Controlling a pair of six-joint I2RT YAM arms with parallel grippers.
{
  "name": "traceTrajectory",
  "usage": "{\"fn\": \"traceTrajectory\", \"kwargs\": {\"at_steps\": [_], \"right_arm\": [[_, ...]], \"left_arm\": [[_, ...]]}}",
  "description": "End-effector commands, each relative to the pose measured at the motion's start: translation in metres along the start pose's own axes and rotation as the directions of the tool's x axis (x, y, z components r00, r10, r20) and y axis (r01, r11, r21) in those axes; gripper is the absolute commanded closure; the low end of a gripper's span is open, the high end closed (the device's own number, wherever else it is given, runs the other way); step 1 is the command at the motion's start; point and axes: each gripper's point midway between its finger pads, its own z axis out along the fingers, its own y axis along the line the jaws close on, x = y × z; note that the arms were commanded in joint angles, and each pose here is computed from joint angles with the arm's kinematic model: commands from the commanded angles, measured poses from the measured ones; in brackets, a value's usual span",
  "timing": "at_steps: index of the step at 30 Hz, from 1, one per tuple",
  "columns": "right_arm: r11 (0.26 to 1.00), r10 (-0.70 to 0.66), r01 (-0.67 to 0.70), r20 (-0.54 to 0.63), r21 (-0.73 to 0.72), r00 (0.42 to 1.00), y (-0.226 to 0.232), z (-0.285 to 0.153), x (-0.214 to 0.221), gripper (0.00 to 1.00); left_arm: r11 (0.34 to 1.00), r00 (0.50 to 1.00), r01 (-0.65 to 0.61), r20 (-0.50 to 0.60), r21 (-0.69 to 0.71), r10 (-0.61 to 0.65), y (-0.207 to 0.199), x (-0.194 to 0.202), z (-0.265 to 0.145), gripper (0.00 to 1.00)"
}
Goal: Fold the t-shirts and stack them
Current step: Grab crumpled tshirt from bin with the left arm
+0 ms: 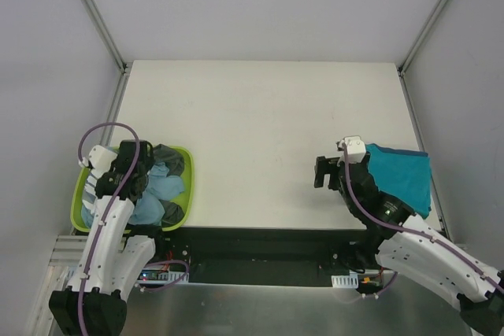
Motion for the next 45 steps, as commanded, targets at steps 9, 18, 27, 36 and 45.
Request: {"fn": "traceTrajectory", "kwargs": {"at_steps": [9, 18, 27, 36, 45], "right_arm": [[0.998, -0.065, 0.065, -0.072, 0.001, 0.995, 0.012, 0.015, 0.005, 0.04], [0.989, -0.143, 0.148, -0.147, 0.020, 0.979, 0.012, 0.021, 0.013, 0.04], [0.990, -0.132, 0.137, -0.132, 0.025, 0.982, 0.010, 0.019, 0.010, 0.04], [0.992, -0.119, 0.122, -0.086, 0.029, 0.989, 0.006, 0.015, 0.002, 0.04], [0.987, -0.124, 0.125, -0.024, 0.100, 0.992, -0.002, 0.012, -0.033, 0.04]], "left_arm": [[0.892, 0.953, 0.229, 0.278, -0.389, -0.123, 0.097, -0.031, -0.019, 0.01], [0.897, 0.977, 0.195, 0.159, -0.396, -0.142, 0.094, -0.004, 0.026, 0.01], [0.911, 0.983, 0.180, 0.108, -0.370, -0.150, 0.085, -0.005, 0.031, 0.84], [0.941, 0.910, 0.337, 0.266, -0.027, -0.318, 0.027, -0.097, -0.040, 1.00], [0.891, 0.892, 0.131, 0.341, 0.434, -0.297, -0.069, -0.209, -0.168, 1.00]]}}
